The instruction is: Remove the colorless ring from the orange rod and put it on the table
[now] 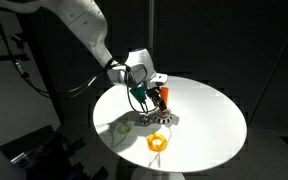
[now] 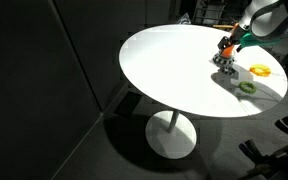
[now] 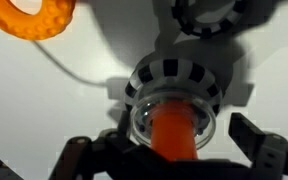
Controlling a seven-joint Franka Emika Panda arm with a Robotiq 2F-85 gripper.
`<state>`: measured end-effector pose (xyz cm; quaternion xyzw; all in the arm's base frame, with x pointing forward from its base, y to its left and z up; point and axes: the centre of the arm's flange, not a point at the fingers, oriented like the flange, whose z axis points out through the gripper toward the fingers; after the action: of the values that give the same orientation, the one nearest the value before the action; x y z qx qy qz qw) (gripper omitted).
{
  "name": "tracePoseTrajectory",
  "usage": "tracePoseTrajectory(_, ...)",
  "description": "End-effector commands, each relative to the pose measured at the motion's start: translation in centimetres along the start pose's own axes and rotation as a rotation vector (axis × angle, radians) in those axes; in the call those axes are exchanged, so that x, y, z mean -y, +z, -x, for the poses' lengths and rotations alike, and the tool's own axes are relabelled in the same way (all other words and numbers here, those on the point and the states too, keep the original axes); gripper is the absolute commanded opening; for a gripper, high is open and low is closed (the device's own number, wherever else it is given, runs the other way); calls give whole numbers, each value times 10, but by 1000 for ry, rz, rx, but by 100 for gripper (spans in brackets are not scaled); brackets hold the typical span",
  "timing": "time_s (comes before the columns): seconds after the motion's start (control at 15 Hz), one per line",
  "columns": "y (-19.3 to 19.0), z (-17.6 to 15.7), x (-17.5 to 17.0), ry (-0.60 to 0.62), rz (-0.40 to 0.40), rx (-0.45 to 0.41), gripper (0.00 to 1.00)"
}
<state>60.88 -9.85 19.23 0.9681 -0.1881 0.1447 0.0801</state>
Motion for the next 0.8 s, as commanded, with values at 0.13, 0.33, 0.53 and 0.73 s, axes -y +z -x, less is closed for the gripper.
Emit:
tracePoseTrajectory(0.13,10,-5,2,28,14,-18,100)
tracePoseTrajectory(0.33,12,-3,1,33,3,-17,100)
tracePoseTrajectory(0.53,14,-2,1,40,-8,-31,100)
tracePoseTrajectory(0.73,14,-2,1,47,-19,-47,100)
